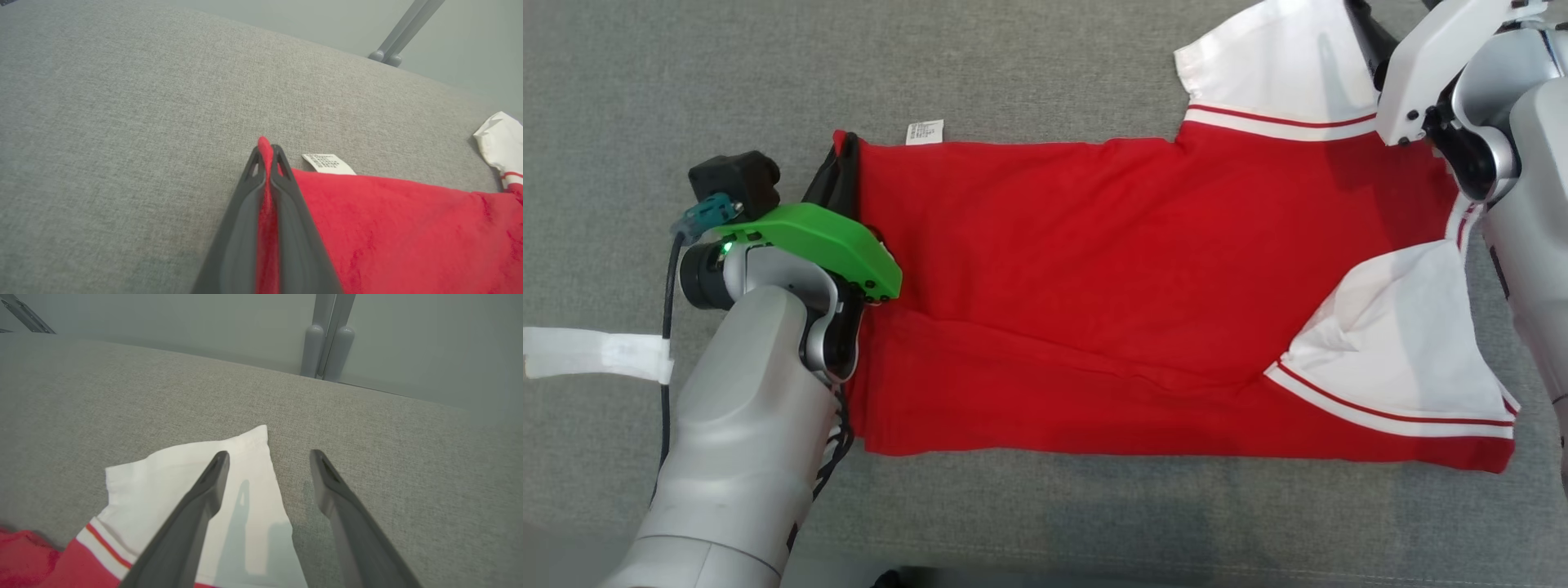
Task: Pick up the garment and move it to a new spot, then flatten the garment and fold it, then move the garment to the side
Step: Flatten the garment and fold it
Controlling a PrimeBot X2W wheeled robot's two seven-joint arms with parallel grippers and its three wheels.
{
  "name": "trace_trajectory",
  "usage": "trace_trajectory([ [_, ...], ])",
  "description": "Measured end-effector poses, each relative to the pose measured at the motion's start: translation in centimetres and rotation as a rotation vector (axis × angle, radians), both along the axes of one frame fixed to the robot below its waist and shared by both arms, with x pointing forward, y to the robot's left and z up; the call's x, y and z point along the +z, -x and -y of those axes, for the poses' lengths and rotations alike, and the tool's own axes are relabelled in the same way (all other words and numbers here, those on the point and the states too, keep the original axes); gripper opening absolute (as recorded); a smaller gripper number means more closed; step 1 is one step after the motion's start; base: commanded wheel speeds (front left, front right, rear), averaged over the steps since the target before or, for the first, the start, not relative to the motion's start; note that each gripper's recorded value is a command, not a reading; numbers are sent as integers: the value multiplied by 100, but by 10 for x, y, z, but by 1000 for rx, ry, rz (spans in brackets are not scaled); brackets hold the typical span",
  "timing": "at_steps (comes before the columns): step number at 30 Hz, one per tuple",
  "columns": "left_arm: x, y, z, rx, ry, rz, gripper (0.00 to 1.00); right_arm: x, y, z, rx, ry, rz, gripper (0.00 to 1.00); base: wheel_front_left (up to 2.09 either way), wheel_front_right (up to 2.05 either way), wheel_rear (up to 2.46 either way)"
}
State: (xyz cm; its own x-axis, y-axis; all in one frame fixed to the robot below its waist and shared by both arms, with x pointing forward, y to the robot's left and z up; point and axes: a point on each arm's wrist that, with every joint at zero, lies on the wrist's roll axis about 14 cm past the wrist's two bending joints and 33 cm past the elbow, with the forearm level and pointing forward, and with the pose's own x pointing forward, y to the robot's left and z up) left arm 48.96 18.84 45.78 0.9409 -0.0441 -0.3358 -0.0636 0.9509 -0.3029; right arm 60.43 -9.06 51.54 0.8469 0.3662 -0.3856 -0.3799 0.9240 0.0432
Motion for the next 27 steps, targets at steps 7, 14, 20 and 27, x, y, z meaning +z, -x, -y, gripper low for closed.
trace_trajectory([
  [7,-11,0,-10,24,-11,-18,0,-47,-20,-23,29,49,-109,100,0,0,0],
  [14,-22,7,-19,41,-25,-47,0,-66,-30,-36,41,64,-144,72,0,0,0],
  [20,-22,5,-17,33,-29,-48,0,-67,-29,-37,56,93,-136,0,0,0,0],
  [27,-21,-3,-10,23,-24,-36,0,-58,-32,-26,39,84,-72,0,0,0,0],
])
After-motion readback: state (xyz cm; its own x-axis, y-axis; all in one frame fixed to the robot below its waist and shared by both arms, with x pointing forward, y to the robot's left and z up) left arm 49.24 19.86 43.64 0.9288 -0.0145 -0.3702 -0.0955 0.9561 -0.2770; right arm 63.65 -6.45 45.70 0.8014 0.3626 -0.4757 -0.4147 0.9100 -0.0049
